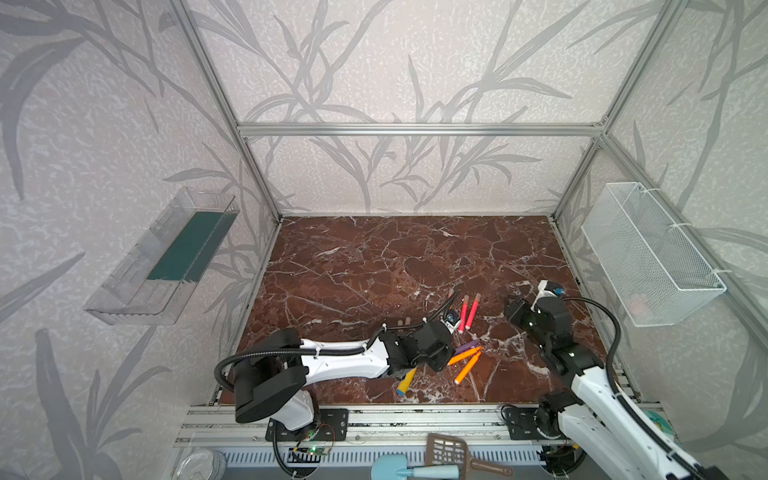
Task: Insert the pens into the pen caps
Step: 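Lower the left gripper over the purple marker and grasp it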
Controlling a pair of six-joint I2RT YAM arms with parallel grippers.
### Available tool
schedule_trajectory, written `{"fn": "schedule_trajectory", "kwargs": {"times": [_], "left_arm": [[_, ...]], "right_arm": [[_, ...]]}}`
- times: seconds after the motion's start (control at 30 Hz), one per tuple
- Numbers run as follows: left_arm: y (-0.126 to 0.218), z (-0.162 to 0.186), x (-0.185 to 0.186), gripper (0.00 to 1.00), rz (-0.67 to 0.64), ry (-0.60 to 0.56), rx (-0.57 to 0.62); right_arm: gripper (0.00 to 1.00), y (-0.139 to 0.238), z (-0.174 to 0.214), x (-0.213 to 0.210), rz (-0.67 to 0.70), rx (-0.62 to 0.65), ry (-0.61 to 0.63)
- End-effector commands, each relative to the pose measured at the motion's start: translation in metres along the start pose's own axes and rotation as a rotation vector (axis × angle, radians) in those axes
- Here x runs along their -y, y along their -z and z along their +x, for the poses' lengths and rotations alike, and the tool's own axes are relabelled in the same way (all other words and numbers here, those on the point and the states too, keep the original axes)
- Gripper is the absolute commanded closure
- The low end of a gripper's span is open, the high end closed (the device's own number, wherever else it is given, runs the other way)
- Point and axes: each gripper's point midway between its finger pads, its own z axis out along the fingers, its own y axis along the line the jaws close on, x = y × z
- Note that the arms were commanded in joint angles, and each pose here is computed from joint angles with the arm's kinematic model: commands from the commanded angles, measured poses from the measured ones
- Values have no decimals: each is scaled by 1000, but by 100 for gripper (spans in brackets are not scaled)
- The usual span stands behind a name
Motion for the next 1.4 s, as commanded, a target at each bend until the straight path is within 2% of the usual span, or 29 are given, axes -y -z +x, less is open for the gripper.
{"fn": "schedule_trajectory", "kwargs": {"times": [0.0, 0.17, 0.5, 0.77, 0.9, 1.2, 1.37], "left_arm": [[-9, 1, 8, 41, 15, -36, -49], [-26, 3, 10, 47, -18, -45, -125], [-54, 9, -2, 57, -139, -60, -213], [-64, 14, 4, 58, -123, -65, -251], [-63, 14, 6, 55, -110, -65, -250], [-66, 19, -2, 55, -159, -58, -271], [-68, 23, -4, 62, -173, -63, -290]], "right_arm": [[39, 15, -10, 52, 235, 115, 68], [37, 13, -8, 55, 218, 147, 70], [38, 1, -1, 53, 252, 74, 86], [38, 6, -2, 54, 234, 91, 80], [38, 6, -1, 54, 233, 91, 80], [38, 5, 0, 53, 232, 82, 81], [38, 6, 0, 53, 231, 83, 82]]}}
